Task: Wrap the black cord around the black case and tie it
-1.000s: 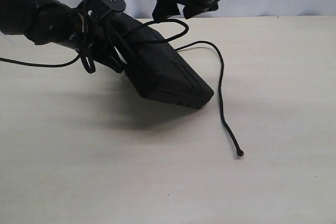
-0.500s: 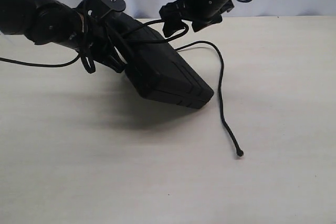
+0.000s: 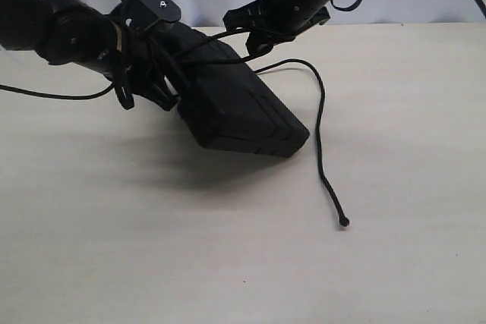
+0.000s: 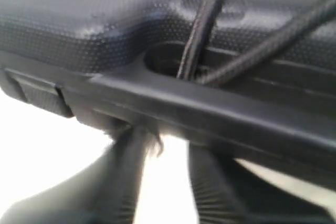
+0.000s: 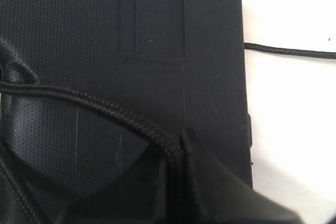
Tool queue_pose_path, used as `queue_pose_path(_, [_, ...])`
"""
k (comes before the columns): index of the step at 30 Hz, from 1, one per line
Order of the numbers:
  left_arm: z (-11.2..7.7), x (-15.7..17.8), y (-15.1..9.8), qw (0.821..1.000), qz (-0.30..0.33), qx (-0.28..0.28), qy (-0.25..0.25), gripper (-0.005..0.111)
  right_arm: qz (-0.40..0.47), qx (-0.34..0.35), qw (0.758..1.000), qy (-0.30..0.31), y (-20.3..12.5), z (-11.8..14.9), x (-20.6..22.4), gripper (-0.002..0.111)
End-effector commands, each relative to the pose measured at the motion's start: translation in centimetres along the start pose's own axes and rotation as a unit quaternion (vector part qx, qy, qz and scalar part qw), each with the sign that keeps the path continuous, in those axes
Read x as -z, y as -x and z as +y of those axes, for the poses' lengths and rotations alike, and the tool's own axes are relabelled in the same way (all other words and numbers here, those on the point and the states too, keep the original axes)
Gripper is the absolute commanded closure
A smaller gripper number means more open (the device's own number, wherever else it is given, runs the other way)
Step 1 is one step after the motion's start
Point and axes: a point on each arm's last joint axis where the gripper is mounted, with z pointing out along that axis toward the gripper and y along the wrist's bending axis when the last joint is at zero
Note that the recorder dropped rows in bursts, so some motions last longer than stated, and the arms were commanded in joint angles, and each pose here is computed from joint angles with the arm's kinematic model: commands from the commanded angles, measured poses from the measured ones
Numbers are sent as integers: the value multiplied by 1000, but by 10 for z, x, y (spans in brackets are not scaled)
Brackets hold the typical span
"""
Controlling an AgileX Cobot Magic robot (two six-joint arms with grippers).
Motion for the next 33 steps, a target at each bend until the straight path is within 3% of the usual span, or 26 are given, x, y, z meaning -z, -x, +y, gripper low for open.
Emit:
queue_pose_path(1, [3, 9, 0, 997, 27, -64, 26, 53, 0, 6, 1000, 2, 0, 1, 1, 104])
queue_pose_path(5, [3, 18, -3, 991, 65, -107, 47, 47, 0, 3, 1000, 7, 0, 3, 1, 104])
queue_pose_path(10, [5, 20, -8, 989, 92, -106, 51, 47, 0, 4, 1000, 20, 0, 11, -1, 104])
queue_pose_path(15, [2, 19, -6, 992, 79, -91, 38, 48, -1, 17, 999, 36, 0, 21, -1, 104])
queue_pose_path(22, [-25, 0, -28, 990, -57, -124, -19, 48, -3, 31, 999, 42, 1, 25, 9, 104])
queue_pose_path(27, [-30, -3, -48, 974, -210, -81, -27, 48, -8, 46, 998, 43, 2, 28, 19, 104])
queue_pose_path(33, [-26, -13, -61, 958, -281, -33, -42, 48, -13, 50, 998, 43, 3, 28, 22, 104])
